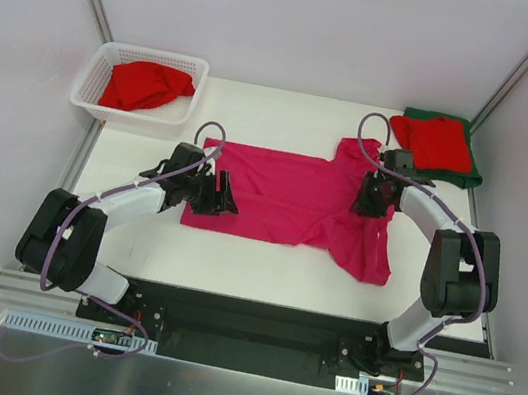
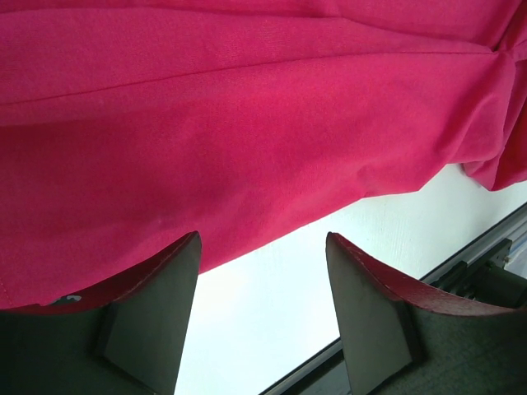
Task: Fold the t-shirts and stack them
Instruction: Fold the flattened tshirt in 1/3 of the way
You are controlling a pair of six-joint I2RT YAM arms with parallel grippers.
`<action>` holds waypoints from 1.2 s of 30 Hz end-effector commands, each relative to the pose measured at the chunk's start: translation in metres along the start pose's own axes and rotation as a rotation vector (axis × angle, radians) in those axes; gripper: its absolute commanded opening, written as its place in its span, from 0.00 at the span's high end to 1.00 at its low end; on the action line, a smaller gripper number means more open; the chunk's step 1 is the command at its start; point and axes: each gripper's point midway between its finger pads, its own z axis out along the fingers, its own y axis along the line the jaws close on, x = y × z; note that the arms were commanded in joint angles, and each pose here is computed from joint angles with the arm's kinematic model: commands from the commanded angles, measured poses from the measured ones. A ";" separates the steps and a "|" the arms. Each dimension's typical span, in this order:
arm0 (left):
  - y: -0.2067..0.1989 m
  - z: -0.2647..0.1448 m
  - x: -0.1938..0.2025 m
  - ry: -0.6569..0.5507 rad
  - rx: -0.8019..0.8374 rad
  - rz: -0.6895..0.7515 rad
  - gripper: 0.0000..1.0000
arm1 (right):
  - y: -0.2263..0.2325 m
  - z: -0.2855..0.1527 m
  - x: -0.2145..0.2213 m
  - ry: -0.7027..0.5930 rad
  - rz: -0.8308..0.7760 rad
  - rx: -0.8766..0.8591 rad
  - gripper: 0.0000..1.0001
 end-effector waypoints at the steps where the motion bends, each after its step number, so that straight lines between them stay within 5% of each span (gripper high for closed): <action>1: -0.005 -0.005 -0.003 -0.030 0.015 0.020 0.38 | 0.010 0.001 -0.007 -0.015 -0.016 -0.039 0.76; 9: -0.004 -0.005 -0.003 -0.033 0.012 0.020 0.38 | 0.015 -0.002 -0.010 -0.024 -0.015 -0.064 0.99; 36: -0.004 -0.004 -0.003 -0.029 0.013 0.019 0.40 | 0.076 0.007 -0.061 -0.080 -0.007 -0.294 0.99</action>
